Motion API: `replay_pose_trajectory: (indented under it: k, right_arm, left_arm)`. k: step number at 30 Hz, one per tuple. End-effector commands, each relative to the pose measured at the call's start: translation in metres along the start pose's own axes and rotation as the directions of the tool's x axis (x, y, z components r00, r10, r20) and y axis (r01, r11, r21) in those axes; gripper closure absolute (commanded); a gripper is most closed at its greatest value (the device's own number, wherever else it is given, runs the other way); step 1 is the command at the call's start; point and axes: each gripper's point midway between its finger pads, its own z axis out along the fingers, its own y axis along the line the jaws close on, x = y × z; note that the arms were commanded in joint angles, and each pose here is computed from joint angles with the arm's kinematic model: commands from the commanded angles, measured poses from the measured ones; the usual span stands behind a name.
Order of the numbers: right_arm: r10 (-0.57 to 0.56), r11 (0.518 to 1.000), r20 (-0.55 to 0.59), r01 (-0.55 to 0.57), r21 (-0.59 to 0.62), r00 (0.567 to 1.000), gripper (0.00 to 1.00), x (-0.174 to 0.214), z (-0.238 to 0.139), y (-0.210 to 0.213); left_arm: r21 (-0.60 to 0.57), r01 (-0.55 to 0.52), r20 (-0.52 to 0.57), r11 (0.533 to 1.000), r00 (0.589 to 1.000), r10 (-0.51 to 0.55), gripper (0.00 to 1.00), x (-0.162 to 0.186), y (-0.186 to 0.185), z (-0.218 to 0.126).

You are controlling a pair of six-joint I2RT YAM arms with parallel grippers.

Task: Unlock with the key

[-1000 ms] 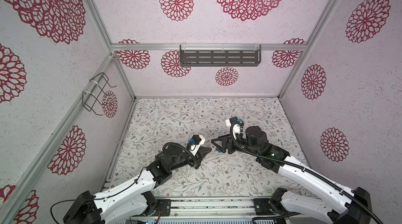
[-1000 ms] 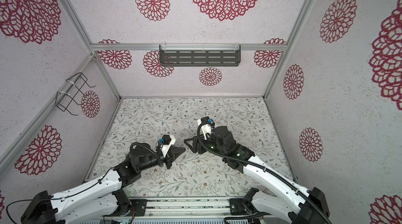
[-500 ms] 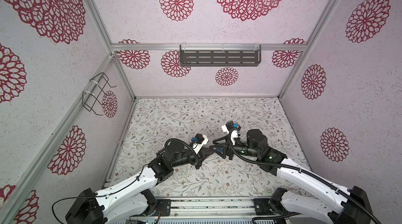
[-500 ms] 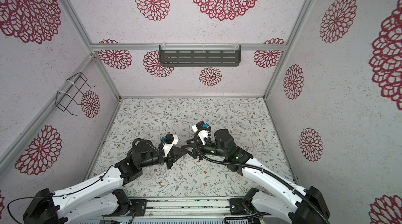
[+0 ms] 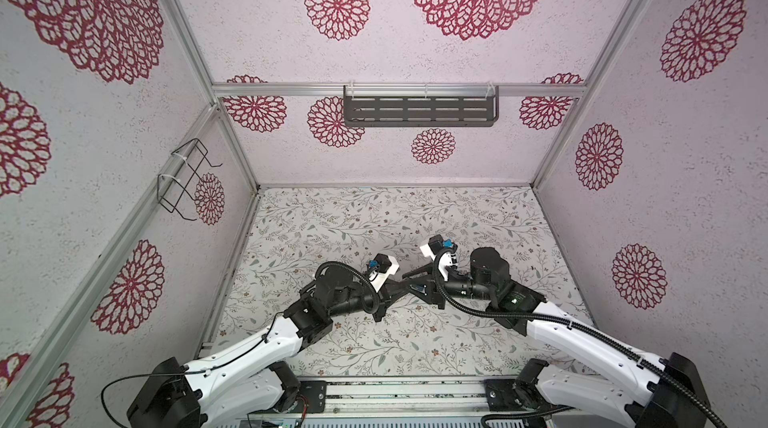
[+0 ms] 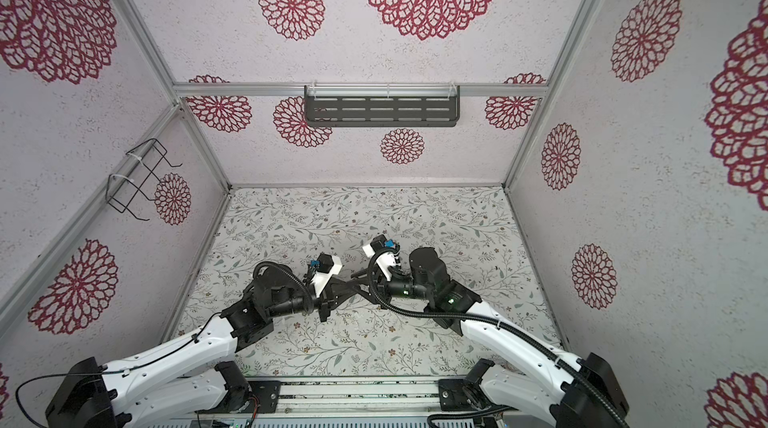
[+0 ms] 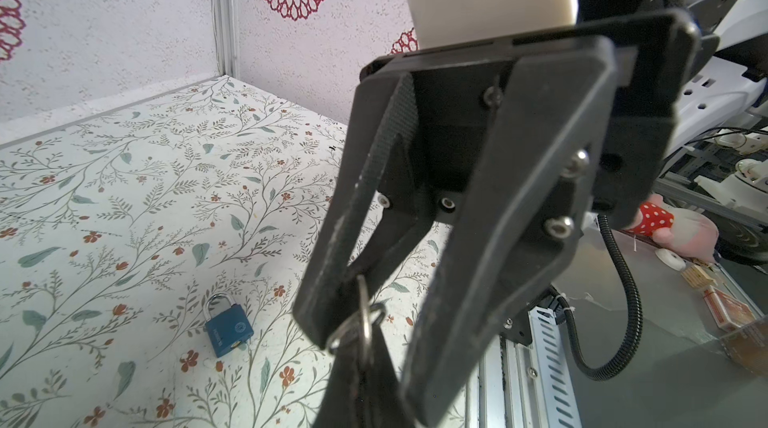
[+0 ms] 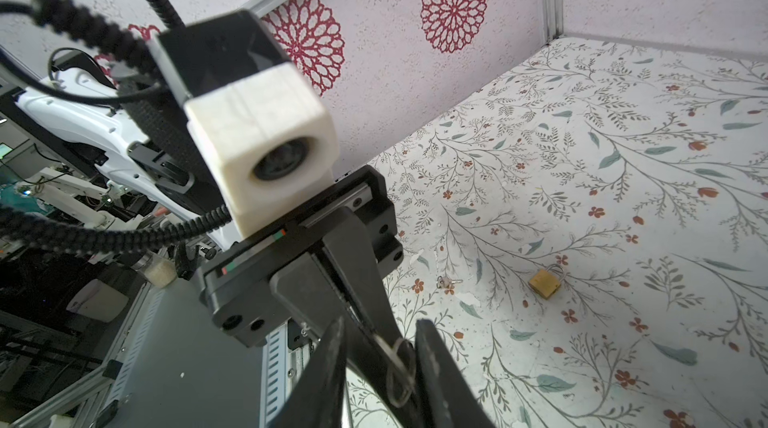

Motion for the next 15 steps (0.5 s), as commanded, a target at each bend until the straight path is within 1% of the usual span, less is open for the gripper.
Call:
replay_pose_trajectory:
  k: [1,6,9,12,15]
  right_arm:
    - [-0.047,0.999,0.032,0.048,-0.015,0.998,0.74,-0.0075,-0.0037,0.0035]
    - [-0.048,0.999,0.038,0.048,-0.003,0.998,0.81,-0.008,-0.0056,0.0017]
    - [-0.048,0.999,0.029,0.048,0.007,0.998,0.88,-0.0068,-0.0061,-0.0002]
    - [-0.055,0.998,0.046,0.054,0.012,0.997,0.94,-0.0114,-0.0083,0.0006]
    - [-0.05,0.999,0.054,0.049,0.012,0.997,0.98,-0.0136,-0.0084,0.0011]
  left_arm:
    - [0.014,-0.001,0.01,1.0,1.0,0.001,1.0,-0.008,-0.0004,0.0007]
    - [0.015,0.0,0.012,1.0,1.0,0.0,1.0,-0.0089,-0.0002,0.0011]
    - [0.019,-0.002,0.012,1.0,1.0,0.001,1.0,-0.0101,-0.0008,0.0013]
    - [0.022,-0.001,0.005,1.0,1.0,0.001,1.0,-0.0091,-0.0016,0.0011]
    - [0.025,0.001,0.008,1.0,1.0,-0.002,1.0,-0.0102,-0.0024,0.0002]
